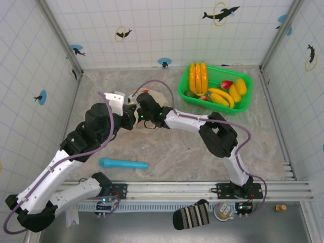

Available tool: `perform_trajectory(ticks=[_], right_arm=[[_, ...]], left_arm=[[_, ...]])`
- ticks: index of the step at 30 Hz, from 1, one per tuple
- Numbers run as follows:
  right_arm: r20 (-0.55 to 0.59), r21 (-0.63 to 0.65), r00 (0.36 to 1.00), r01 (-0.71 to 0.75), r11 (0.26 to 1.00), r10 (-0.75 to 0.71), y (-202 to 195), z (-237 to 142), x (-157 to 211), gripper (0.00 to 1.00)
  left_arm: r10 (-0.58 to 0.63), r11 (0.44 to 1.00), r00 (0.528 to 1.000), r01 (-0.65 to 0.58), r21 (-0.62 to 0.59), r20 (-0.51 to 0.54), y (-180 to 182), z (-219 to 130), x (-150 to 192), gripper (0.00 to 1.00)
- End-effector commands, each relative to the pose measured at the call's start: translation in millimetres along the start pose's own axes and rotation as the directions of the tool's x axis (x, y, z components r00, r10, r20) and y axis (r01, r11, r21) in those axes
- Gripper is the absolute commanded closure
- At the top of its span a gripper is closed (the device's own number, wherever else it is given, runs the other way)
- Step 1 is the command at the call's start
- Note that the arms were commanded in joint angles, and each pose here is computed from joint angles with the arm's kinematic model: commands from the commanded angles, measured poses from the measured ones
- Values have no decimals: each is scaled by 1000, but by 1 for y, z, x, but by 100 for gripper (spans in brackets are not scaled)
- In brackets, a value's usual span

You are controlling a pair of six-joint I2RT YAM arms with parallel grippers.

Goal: Place the fake fruits into the plastic bag and tie a complex knot

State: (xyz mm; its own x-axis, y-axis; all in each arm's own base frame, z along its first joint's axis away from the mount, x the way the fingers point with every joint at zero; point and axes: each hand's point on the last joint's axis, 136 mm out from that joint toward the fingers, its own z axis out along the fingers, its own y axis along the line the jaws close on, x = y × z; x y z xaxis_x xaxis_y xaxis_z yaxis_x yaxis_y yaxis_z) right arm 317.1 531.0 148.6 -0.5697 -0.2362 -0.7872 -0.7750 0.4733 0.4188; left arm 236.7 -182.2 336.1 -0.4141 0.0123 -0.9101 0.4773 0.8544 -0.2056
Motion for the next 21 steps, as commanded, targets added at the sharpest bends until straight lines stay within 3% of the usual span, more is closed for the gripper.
perform_trajectory(ticks=[1, 9, 15, 21], right_arm=[[56, -27, 998, -12, 1000, 14, 7, -11, -28, 12], [163, -75, 986, -7, 997, 19, 23, -85, -64, 18], [118, -12, 993, 4, 1000, -3, 20, -120, -35, 21], [208, -24, 977, 47, 999, -41, 37, -183, -50, 20]], left_arm=[[-27, 999, 999, 28, -16, 22, 3, -1, -5, 100], [-33, 999, 999, 33, -12, 28, 3, -4, -6, 100], [-24, 1000, 999, 23, 11, 29, -1, -2, -5, 100], [-12, 999, 999, 11, 44, 33, -7, 0, -7, 100]])
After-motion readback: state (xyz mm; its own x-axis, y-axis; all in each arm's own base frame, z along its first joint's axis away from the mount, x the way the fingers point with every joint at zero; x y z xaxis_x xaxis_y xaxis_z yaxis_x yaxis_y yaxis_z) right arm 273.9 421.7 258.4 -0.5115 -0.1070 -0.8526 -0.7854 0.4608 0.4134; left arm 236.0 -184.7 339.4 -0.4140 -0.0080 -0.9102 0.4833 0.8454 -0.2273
